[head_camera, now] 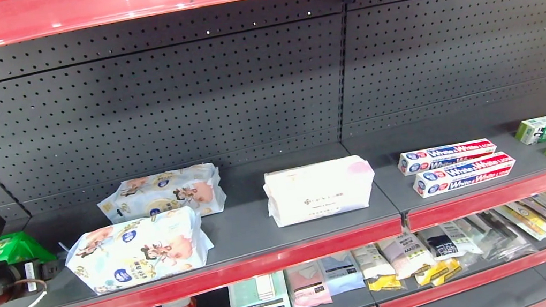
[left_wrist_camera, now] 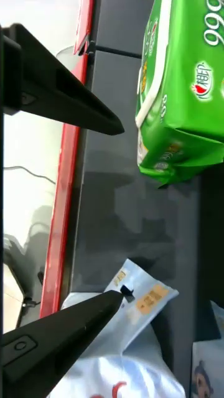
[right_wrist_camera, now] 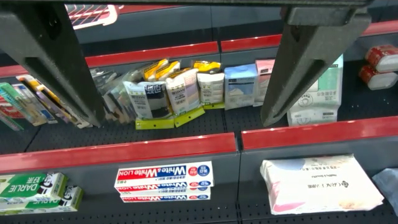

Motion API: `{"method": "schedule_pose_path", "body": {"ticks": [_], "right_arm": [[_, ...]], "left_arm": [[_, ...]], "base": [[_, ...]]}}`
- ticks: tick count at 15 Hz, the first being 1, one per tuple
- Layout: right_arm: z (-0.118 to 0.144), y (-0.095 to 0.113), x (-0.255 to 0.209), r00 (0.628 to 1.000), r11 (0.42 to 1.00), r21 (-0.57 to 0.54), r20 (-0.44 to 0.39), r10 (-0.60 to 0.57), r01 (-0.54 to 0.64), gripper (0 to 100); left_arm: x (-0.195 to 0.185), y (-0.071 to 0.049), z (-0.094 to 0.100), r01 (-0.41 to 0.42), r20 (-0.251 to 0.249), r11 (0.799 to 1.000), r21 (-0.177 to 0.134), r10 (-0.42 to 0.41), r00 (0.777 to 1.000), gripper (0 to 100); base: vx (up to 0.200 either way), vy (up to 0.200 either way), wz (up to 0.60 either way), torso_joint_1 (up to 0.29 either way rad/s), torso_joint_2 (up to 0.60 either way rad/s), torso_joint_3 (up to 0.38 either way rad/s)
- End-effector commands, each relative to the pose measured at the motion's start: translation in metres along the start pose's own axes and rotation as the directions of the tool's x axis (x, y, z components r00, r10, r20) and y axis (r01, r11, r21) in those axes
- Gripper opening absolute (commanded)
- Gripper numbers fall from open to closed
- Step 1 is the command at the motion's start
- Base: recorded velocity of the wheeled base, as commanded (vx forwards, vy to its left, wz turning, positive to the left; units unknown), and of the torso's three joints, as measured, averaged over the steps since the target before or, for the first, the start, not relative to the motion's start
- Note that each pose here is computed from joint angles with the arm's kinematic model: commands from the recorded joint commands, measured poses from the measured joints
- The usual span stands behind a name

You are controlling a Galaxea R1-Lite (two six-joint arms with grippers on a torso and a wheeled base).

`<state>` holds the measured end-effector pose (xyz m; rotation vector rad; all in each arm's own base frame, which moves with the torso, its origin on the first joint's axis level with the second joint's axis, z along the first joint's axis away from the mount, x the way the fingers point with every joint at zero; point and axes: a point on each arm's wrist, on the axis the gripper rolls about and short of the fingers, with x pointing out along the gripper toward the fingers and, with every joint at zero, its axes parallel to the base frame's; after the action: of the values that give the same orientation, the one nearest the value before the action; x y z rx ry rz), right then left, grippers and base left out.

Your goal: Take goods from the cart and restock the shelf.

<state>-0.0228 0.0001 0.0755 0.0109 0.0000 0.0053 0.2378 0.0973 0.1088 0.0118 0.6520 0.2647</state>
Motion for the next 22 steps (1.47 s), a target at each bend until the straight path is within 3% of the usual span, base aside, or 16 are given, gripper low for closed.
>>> {"method": "schedule_pose_path", "body": {"ticks": [1,22], "right_arm": [[0.000,0.000,0.000,1.000,1.000,0.000,-0.002,0.001,-0.001,100],[0.000,0.000,0.000,1.000,1.000,0.000,-0.002,-0.001,0.001,100]], "left_arm": [[0.002,-0.003,-0.001,0.025,-0.006,1.000,0.007,-0.025,1.000,100],[0.006,-0.028,0.002,0.103,-0.005,0.993,0.063,-0.103,0.995,100]], "base": [[0.000,0.000,0.00,0.000,0.00,0.000],[0.000,0.000,0.00,0.000,0.00,0.000]]}}
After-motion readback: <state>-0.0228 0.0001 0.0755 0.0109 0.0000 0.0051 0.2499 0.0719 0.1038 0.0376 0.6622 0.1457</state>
